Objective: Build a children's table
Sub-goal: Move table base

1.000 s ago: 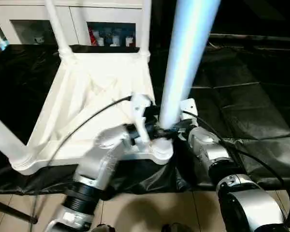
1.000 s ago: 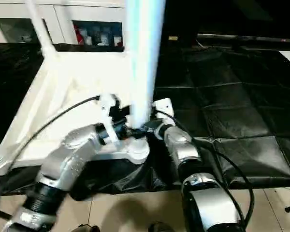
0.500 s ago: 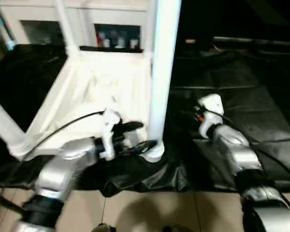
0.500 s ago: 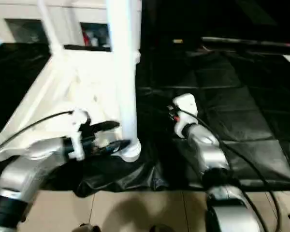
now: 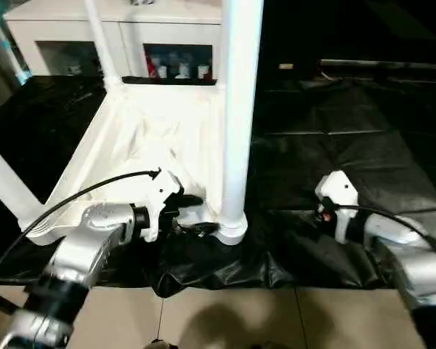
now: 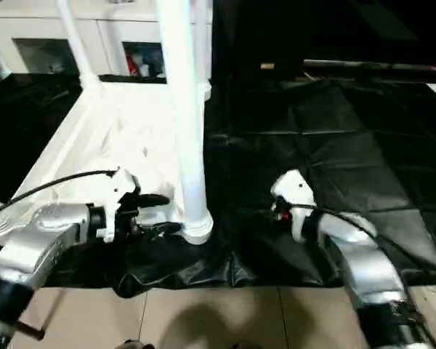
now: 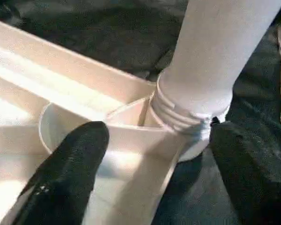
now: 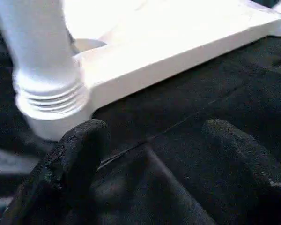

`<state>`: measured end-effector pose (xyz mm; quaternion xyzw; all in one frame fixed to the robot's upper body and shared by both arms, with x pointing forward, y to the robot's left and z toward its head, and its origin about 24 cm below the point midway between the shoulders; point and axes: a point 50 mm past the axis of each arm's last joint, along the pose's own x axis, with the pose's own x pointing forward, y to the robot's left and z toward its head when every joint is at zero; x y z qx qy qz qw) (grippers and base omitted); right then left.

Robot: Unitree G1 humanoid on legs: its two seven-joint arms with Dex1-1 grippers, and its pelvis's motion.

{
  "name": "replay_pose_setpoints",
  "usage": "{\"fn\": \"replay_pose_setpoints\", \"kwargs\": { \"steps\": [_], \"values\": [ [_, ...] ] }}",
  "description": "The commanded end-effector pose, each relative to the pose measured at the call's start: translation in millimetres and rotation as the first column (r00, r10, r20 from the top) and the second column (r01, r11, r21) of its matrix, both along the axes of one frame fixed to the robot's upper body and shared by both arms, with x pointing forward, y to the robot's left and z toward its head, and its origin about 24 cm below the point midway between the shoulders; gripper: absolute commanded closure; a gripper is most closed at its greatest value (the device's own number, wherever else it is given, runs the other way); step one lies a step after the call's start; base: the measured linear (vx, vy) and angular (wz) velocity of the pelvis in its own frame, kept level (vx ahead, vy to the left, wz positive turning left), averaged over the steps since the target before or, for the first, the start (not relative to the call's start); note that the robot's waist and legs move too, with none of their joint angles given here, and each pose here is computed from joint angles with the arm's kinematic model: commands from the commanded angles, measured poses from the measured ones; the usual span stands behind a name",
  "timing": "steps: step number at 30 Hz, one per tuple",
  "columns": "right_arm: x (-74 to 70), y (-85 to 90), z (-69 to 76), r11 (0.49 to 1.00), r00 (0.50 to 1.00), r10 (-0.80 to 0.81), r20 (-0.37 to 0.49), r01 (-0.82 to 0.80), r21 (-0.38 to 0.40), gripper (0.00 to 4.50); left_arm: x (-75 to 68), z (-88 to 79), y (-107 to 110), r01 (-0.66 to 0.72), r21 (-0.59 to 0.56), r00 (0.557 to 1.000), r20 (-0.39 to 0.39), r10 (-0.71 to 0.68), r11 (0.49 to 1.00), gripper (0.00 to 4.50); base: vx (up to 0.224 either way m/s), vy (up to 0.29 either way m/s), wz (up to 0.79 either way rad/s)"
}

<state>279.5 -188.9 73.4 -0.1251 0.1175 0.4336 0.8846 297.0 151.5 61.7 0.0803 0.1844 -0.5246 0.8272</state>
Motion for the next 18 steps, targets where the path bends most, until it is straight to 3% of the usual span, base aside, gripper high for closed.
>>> {"fn": "replay_pose_setpoints", "kwargs": {
  "steps": [1,7,14,18],
  "values": [
    [-3.1,1.2,3.9,0.999,0.999,0.035,-0.009,-0.035,-0.011,0.8,3.9,2.1,2.1,0.031,0.042,1.0,0.004,-0.031,0.999,0.84,0.0,0.0,0.0],
    [-7.8,-6.1,7.3,0.997,0.998,0.052,-0.028,-0.053,-0.06,0.8,-3.0,3.2,7.1,0.184,0.124,0.983,-0.031,-0.181,0.975,1.33,0.0,0.0,0.0],
    [-10.6,-5.1,7.9,0.995,0.997,0.069,-0.035,-0.071,-0.073,0.8,2.7,-1.0,9.4,0.132,0.218,0.991,0.005,-0.136,0.967,1.88,0.0,0.0,0.0],
    [-12.3,-2.2,8.1,0.995,0.996,0.077,-0.041,-0.079,-0.06,0.8,5.3,0.6,11.6,0.106,0.21,0.993,0.025,-0.114,0.972,2.21,0.0,0.0,0.0]
  ]
}}
